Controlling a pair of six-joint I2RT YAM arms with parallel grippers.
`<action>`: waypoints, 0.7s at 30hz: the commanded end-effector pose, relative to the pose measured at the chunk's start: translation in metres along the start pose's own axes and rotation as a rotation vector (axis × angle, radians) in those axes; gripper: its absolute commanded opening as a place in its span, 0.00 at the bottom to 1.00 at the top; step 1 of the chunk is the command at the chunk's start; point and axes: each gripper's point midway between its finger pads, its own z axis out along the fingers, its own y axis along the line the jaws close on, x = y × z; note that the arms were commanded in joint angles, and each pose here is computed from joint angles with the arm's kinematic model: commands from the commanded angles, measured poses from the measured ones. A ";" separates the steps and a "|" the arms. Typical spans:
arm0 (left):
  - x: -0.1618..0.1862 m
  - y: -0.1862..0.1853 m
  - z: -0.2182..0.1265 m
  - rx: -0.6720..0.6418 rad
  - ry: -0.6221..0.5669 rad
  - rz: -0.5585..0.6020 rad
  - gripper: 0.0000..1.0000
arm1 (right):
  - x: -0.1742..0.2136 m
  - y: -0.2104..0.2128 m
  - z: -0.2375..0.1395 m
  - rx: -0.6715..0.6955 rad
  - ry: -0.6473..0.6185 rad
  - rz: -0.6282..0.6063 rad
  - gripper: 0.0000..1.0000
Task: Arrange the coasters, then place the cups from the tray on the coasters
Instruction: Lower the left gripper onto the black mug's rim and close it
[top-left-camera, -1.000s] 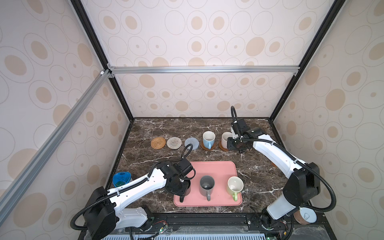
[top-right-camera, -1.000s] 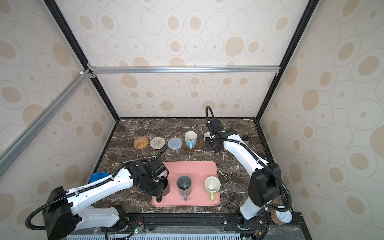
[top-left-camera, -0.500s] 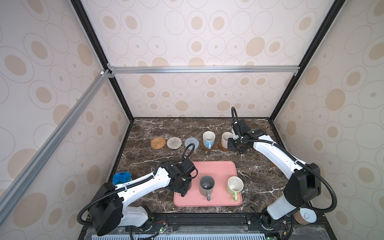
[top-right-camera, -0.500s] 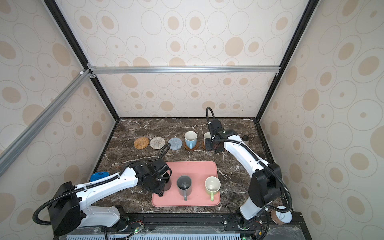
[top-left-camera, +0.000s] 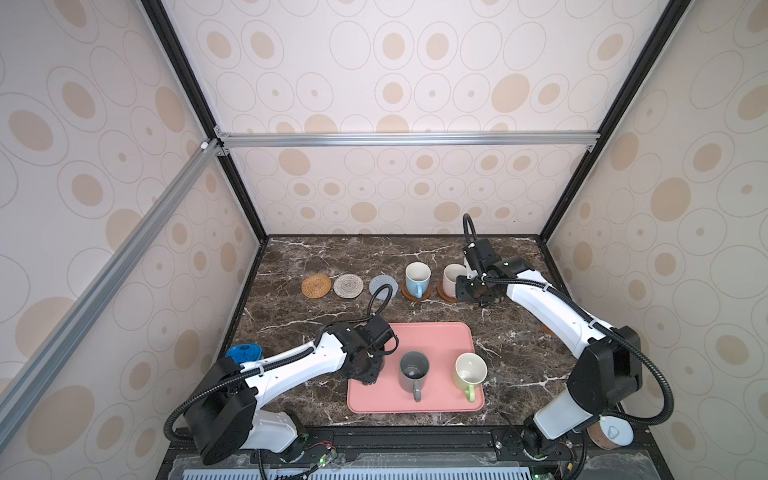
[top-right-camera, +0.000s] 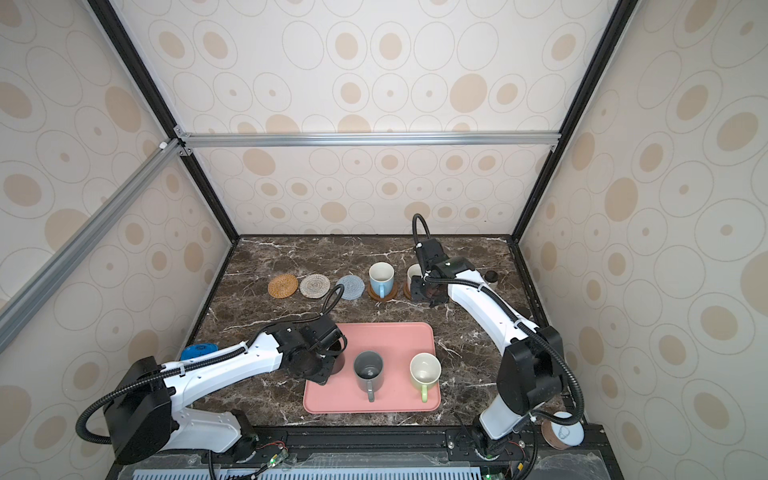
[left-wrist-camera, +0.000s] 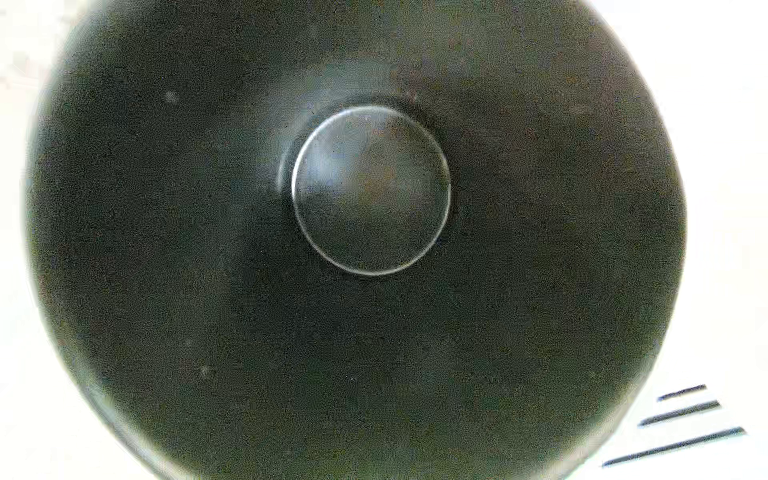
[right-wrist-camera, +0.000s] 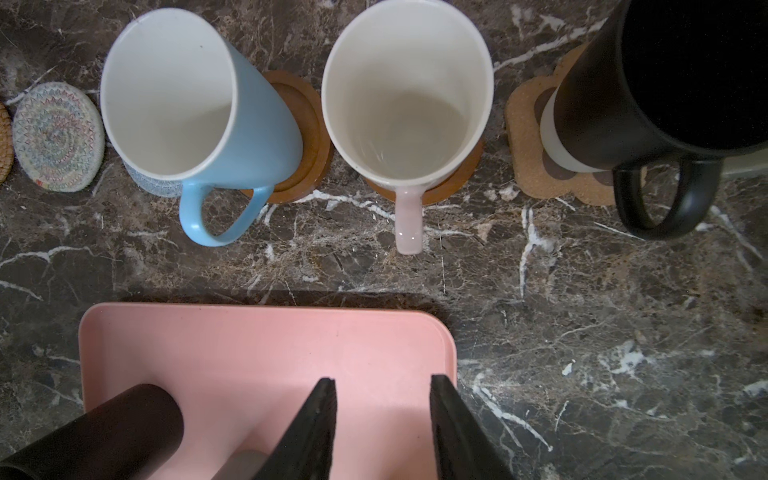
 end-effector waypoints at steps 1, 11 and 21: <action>-0.008 0.005 0.002 -0.014 -0.052 -0.021 0.36 | 0.001 -0.006 -0.009 0.015 -0.008 0.019 0.41; -0.021 0.011 0.005 -0.037 -0.122 -0.057 0.32 | 0.003 -0.008 -0.010 0.022 -0.007 0.026 0.41; -0.025 0.016 0.006 -0.052 -0.165 -0.062 0.25 | 0.005 -0.008 -0.008 0.019 0.001 0.030 0.41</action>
